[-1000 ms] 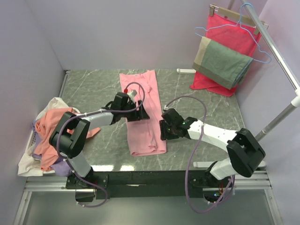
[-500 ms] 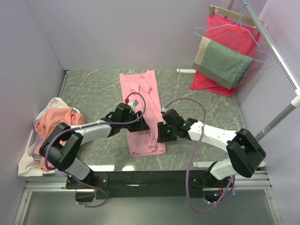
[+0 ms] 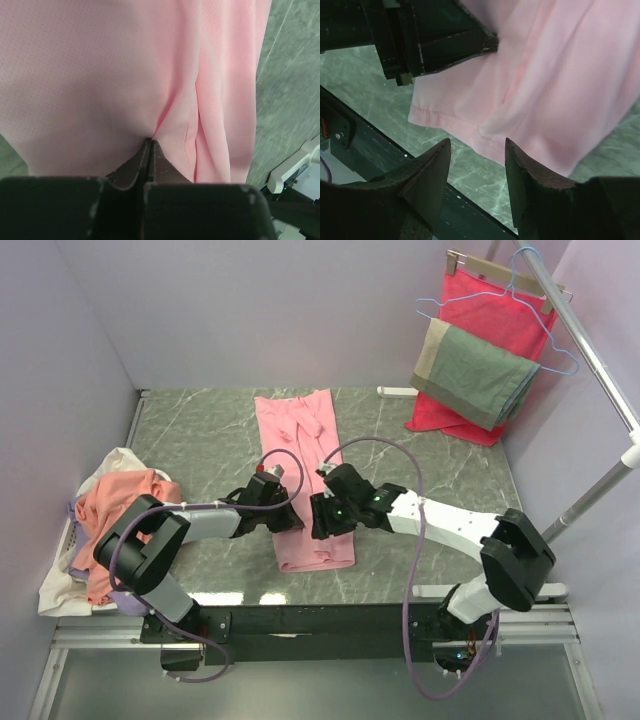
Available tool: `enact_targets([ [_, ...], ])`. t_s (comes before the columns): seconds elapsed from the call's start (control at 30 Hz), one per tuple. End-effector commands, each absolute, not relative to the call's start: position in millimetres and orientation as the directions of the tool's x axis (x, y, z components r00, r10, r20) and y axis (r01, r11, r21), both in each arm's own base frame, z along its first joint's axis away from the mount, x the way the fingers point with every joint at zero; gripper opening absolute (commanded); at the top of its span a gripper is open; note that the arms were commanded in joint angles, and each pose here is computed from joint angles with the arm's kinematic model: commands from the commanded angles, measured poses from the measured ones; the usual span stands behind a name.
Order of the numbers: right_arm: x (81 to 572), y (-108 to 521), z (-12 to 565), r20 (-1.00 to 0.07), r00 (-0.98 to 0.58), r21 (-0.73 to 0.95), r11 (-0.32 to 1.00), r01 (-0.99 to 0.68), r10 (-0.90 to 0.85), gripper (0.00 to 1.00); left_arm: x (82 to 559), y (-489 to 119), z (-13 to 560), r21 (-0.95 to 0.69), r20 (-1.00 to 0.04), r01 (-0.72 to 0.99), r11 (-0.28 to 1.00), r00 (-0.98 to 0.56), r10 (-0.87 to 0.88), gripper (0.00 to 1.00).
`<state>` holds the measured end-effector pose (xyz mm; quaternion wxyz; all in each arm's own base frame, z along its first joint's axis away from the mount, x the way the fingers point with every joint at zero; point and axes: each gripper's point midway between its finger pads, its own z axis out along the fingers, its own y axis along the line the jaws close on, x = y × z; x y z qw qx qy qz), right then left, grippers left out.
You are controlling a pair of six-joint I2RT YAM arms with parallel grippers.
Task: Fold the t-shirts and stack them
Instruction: Rotate the tshirt 90 degrees
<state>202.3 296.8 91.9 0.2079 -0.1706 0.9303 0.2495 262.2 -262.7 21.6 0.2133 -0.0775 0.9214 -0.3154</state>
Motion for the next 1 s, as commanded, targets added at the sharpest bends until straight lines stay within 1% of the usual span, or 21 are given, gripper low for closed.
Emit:
enact_targets([
  [0.0,198,307,81,-0.445,-0.849,0.335,0.827,-0.452,-0.285,0.55,256,-245,-1,-0.55,-0.326,-0.086,0.831,-0.893,-0.309,0.01],
  [0.07,194,309,75,-0.423,-0.853,0.315,0.833,-0.454,-0.305,0.55,253,-243,-2,-0.542,-0.323,-0.09,0.835,-0.895,-0.307,0.04],
  [0.1,197,305,66,-0.413,-0.857,0.275,0.855,-0.439,-0.307,0.55,253,-243,-1,-0.54,-0.326,-0.084,0.837,-0.896,-0.3,0.07],
  [0.13,192,302,61,-0.39,-0.861,0.246,0.864,-0.44,-0.327,0.55,252,-241,-1,-0.538,-0.328,-0.083,0.839,-0.896,-0.299,0.14],
  [0.17,193,301,60,-0.387,-0.862,0.228,0.872,-0.434,-0.328,0.55,251,-239,1,-0.533,-0.331,-0.083,0.842,-0.896,-0.298,0.17],
  [0.2,193,298,54,-0.376,-0.863,0.195,0.882,-0.43,-0.337,0.55,251,-238,2,-0.526,-0.337,-0.081,0.846,-0.894,-0.295,0.24],
  [0.23,194,291,51,-0.375,-0.86,0.145,0.895,-0.423,-0.346,0.55,250,-236,3,-0.521,-0.339,-0.082,0.85,-0.893,-0.295,0.35],
  [0.27,195,290,52,-0.378,-0.858,0.121,0.9,-0.418,-0.348,0.55,252,-235,7,-0.518,-0.355,-0.078,0.852,-0.886,-0.297,0.37],
  [0.33,196,284,49,-0.373,-0.857,0.069,0.91,-0.408,-0.356,0.54,252,-231,10,-0.503,-0.361,-0.084,0.86,-0.884,-0.298,0.46],
  [0.37,196,283,49,-0.377,-0.854,0.053,0.911,-0.408,-0.36,0.45,256,-230,15,-0.505,-0.382,-0.08,0.859,-0.872,-0.306,0.48],
  [0.4,196,281,49,-0.381,-0.851,0.038,0.914,-0.405,-0.361,0.38,250,-224,12,-0.478,-0.368,-0.1,0.873,-0.879,-0.302,0.51],
  [0.43,198,280,51,-0.39,-0.846,0.024,0.915,-0.403,-0.363,0.31,251,-222,14,-0.472,-0.374,-0.104,0.875,-0.876,-0.306,0.58],
  [0.47,197,281,52,-0.394,-0.842,0.019,0.913,-0.409,-0.369,0.16,252,-217,19,-0.463,-0.39,-0.119,0.878,-0.863,-0.322,0.6],
  [0.5,197,281,55,-0.4,-0.838,0.016,0.912,-0.411,-0.371,0.09,252,-216,22,-0.465,-0.392,-0.121,0.877,-0.86,-0.326,0.63],
  [0.53,195,283,57,-0.404,-0.833,0.019,0.907,-0.421,-0.378,0.05,250,-214,26,-0.464,-0.391,-0.125,0.877,-0.86,-0.329,0.67],
  [0.57,193,285,59,-0.403,-0.825,0.027,0.895,-0.445,-0.398,0.0,252,-210,27,-0.453,-0.407,-0.141,0.881,-0.846,-0.344,0.68],
  [0.73,174,307,82,-0.435,-0.776,0.078,0.839,-0.538,-0.457,0.0,257,-200,38,-0.431,-0.444,-0.168,0.886,-0.816,-0.371,0.72],
  [0.8,166,314,84,-0.427,-0.769,0.105,0.818,-0.565,-0.476,0.01,260,-196,40,-0.42,-0.454,-0.184,0.889,-0.805,-0.381,0.75],
  [0.9,161,324,88,-0.429,-0.757,0.134,0.794,-0.593,-0.492,0.02,259,-192,40,-0.401,-0.453,-0.214,0.891,-0.799,-0.396,0.77],
  [0.97,155,332,88,-0.427,-0.75,0.159,0.775,-0.612,-0.505,0.04,260,-185,38,-0.376,-0.458,-0.244,0.894,-0.79,-0.408,0.77],
])
